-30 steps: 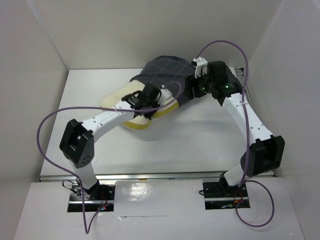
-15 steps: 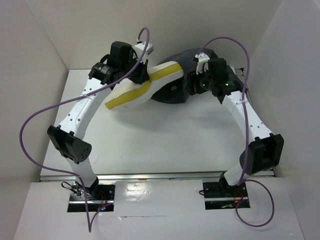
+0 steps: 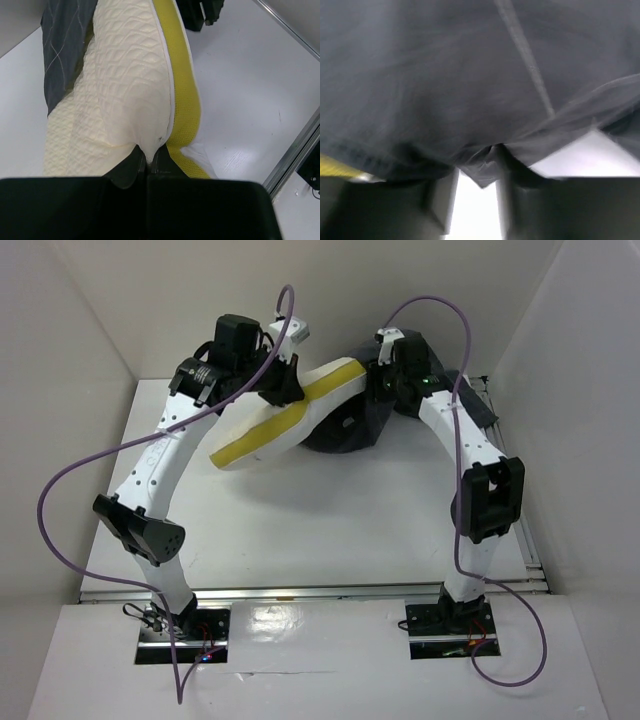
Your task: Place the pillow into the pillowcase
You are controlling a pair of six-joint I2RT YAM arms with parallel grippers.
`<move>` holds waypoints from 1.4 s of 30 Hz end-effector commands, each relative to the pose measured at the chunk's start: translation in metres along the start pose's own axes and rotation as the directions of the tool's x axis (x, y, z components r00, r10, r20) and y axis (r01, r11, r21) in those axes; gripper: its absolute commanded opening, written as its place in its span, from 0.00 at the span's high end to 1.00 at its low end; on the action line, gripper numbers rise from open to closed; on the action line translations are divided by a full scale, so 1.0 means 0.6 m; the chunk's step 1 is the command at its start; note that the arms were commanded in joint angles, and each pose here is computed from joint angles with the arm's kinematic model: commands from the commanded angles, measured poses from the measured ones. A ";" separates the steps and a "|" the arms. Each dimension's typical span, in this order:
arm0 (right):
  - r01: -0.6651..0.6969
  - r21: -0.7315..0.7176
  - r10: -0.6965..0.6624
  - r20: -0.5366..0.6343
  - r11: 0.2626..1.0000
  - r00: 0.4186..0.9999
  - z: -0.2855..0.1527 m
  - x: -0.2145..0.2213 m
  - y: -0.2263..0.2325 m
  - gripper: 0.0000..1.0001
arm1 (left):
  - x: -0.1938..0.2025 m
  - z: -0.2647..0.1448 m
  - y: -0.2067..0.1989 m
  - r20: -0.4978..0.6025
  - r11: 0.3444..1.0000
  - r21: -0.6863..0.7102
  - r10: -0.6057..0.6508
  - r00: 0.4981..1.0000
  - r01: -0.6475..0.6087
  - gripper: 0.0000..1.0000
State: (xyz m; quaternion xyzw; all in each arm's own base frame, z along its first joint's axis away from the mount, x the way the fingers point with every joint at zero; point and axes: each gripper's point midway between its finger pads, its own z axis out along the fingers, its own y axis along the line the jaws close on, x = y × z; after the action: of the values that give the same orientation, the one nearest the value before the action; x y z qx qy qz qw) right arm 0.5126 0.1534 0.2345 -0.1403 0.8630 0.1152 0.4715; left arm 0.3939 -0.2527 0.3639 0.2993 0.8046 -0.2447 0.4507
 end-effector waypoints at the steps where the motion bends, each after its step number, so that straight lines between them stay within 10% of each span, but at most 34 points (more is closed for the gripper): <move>1: 0.010 0.081 -0.019 0.119 0.997 0.993 0.005 -0.070 -0.023 0.64 | -0.096 -0.057 -0.047 0.211 0.993 0.072 0.074 0.975 -0.091 1.00; 4: 0.036 0.087 -0.046 0.116 0.996 0.992 0.003 -0.079 -0.019 1.00 | -0.073 -0.051 -0.031 0.191 0.996 0.043 0.073 0.979 -0.082 1.00; 12: 0.112 -0.139 -0.092 0.143 0.984 0.985 -0.094 -0.119 0.082 1.00 | -0.003 0.008 0.021 0.138 0.994 -0.080 0.088 0.987 -0.078 1.00; 23: 0.224 -0.591 -0.182 0.131 0.775 0.975 -0.217 -0.089 0.378 1.00 | -0.013 0.051 0.063 0.197 0.986 -0.168 0.041 0.980 -0.007 1.00; 42: 0.192 -0.722 -0.149 0.124 0.665 0.981 -0.241 -0.099 0.446 0.92 | -0.025 0.029 0.082 0.239 0.979 -0.175 -0.066 0.969 0.110 1.00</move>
State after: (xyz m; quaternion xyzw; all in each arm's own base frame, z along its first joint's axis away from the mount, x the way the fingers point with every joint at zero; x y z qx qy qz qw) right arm 0.3705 0.3342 0.3267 -0.3522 0.7792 0.3487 0.3838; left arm 0.4350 -0.2191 0.3071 0.1941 0.8342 -0.1832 0.4826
